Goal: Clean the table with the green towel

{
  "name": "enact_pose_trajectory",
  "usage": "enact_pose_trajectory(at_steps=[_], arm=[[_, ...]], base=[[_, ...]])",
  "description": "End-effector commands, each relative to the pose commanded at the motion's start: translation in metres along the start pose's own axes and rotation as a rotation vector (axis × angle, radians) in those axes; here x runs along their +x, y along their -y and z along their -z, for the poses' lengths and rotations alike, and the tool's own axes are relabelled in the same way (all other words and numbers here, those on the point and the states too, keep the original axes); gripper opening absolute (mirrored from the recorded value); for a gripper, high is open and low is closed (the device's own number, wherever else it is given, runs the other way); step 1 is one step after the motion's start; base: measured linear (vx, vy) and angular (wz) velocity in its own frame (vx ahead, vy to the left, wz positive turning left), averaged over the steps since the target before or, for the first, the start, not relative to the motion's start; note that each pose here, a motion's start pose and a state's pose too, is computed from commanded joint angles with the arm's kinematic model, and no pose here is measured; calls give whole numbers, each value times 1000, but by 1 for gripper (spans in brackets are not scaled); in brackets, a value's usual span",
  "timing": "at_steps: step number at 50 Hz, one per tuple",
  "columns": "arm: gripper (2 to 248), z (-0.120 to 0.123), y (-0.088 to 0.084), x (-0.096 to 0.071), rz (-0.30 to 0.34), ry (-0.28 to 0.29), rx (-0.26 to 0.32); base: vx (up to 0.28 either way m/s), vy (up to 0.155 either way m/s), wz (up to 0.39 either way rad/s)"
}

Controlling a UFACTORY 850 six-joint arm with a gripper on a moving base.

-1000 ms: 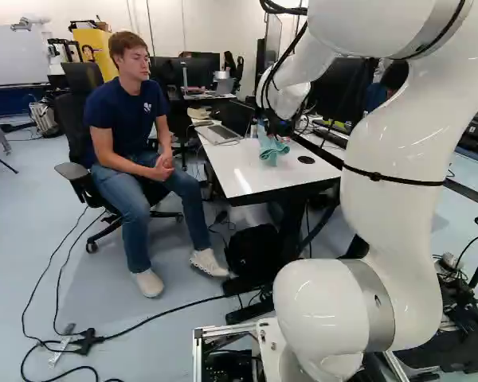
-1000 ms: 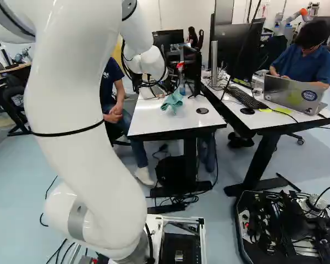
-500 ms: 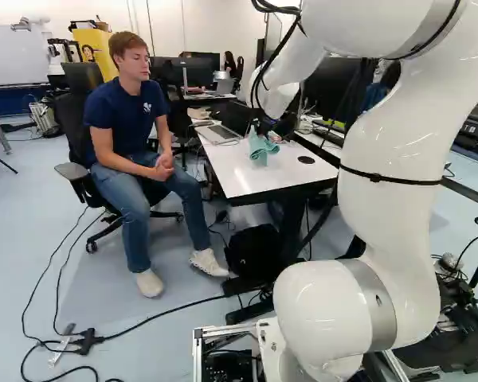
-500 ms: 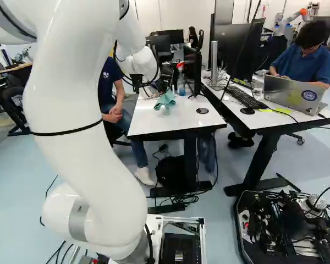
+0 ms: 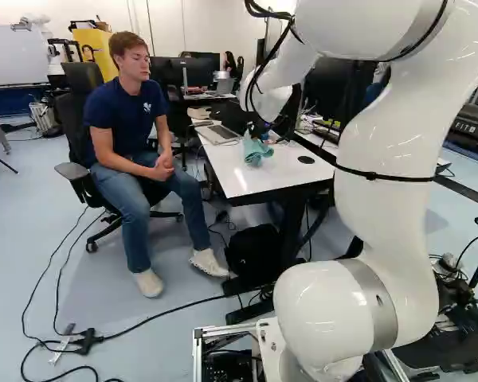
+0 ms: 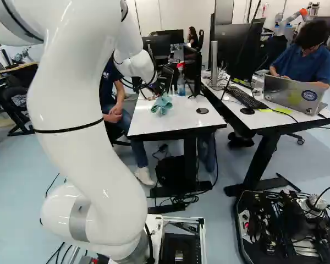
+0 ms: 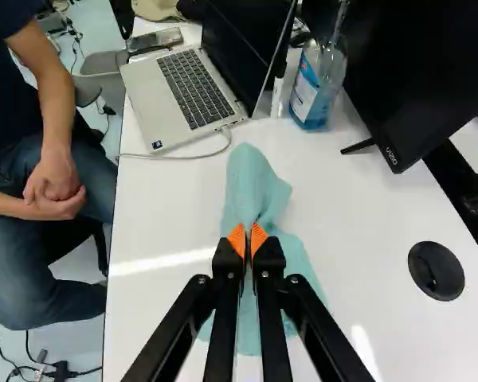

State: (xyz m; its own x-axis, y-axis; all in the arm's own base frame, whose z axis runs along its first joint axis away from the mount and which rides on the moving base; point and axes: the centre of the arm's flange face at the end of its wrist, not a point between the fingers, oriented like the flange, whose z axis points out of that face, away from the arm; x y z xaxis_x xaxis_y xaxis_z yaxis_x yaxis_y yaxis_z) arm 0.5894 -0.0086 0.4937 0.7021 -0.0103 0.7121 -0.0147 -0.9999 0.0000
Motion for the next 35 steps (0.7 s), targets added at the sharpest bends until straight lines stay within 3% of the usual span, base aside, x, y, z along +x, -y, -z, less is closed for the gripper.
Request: enact_pose_trajectory(at_steps=[18,35], arm=[[32,-20,1,-12,1,37,1],[32,-39,26,-23,32,71,30]], base=[[0,0,0],[0,0,0]])
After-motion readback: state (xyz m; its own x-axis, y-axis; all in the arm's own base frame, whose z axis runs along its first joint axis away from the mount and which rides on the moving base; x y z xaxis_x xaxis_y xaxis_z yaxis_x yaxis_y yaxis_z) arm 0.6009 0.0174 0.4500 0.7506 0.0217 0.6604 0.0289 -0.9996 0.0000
